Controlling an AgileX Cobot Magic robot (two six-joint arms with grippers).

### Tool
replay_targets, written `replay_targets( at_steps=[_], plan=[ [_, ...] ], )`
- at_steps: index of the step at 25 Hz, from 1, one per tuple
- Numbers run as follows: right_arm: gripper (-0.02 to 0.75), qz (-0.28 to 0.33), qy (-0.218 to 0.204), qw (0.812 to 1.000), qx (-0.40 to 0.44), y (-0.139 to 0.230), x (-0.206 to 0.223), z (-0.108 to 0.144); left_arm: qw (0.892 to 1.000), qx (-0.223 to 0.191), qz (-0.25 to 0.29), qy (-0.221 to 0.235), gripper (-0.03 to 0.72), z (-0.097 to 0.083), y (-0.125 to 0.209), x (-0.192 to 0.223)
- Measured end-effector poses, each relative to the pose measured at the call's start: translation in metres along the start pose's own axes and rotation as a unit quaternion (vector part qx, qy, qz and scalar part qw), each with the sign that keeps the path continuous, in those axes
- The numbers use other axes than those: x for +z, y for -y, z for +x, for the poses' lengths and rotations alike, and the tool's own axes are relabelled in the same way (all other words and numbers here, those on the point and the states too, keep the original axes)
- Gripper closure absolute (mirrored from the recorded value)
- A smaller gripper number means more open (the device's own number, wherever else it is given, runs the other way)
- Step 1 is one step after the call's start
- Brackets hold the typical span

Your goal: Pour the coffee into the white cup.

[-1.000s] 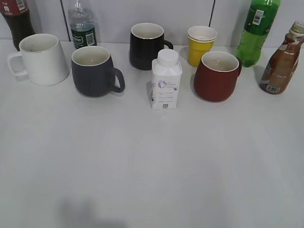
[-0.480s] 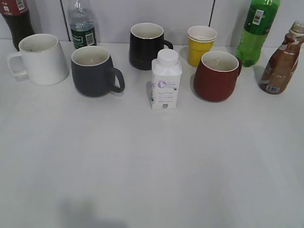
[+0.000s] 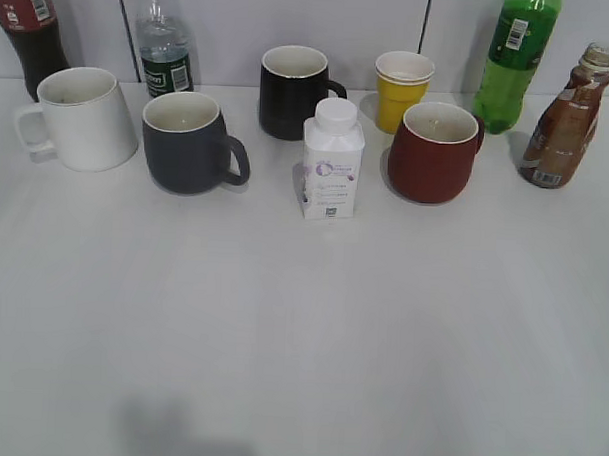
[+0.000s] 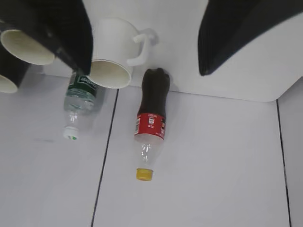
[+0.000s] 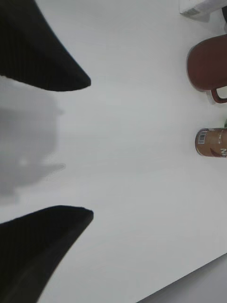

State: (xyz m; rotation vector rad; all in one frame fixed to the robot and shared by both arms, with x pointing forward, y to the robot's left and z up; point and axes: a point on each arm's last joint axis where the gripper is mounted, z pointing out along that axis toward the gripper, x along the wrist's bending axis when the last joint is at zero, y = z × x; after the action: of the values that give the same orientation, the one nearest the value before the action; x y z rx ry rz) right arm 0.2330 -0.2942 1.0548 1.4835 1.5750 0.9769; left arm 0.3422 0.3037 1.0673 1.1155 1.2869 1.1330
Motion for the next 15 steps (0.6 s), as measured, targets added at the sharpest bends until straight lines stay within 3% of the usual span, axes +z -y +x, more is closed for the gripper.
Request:
replay_targets(
  at_steps=[8, 15],
  plan=[
    [0.15, 0.0, 0.0, 1.0, 0.0, 0.0, 0.0, 0.0, 1.0, 0.018, 0.001, -0.013, 0.188, 0.004, 0.017, 0.044],
    [0.15, 0.0, 0.0, 1.0, 0.0, 0.0, 0.0, 0.0, 0.999, 0.031, 0.038, -0.02, 0.202, 0.008, 0.044, 0.084]
  ],
)
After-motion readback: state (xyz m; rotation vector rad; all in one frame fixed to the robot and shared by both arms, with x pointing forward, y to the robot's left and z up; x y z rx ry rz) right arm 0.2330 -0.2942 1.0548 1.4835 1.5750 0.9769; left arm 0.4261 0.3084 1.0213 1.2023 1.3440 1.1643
